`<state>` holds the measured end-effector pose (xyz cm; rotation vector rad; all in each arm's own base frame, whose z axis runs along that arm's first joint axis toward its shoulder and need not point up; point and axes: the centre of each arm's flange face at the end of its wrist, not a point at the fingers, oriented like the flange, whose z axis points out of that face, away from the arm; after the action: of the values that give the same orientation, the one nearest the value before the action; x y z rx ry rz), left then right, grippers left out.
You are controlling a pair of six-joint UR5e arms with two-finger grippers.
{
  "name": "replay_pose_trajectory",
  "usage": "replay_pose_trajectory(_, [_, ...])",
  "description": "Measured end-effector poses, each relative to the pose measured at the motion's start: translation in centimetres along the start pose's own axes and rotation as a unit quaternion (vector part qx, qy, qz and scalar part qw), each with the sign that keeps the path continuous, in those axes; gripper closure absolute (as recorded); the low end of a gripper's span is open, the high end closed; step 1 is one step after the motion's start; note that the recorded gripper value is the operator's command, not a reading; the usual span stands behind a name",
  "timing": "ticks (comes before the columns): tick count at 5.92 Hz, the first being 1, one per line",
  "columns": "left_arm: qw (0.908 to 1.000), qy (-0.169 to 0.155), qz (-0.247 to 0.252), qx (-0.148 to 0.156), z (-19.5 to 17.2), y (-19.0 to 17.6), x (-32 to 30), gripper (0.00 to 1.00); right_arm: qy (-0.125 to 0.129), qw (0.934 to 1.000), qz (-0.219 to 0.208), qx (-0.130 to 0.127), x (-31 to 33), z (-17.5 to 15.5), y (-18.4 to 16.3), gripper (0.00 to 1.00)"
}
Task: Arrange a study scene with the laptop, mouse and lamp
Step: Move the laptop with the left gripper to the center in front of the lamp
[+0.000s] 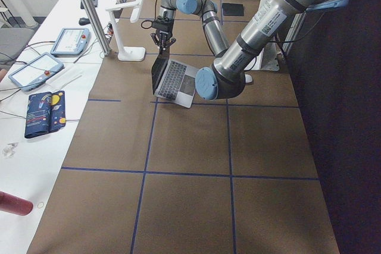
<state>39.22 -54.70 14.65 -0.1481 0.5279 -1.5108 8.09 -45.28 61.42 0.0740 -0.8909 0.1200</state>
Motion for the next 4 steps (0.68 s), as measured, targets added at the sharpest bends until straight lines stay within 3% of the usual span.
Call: replay_pose_trajectory(4, [0.9967, -0.019, -0.077, -0.019, -3.2, 14.0, 1.5, 1.0, 0.001, 1.0, 0.004, -0.004, 0.5, 0.4, 0.0, 0.0])
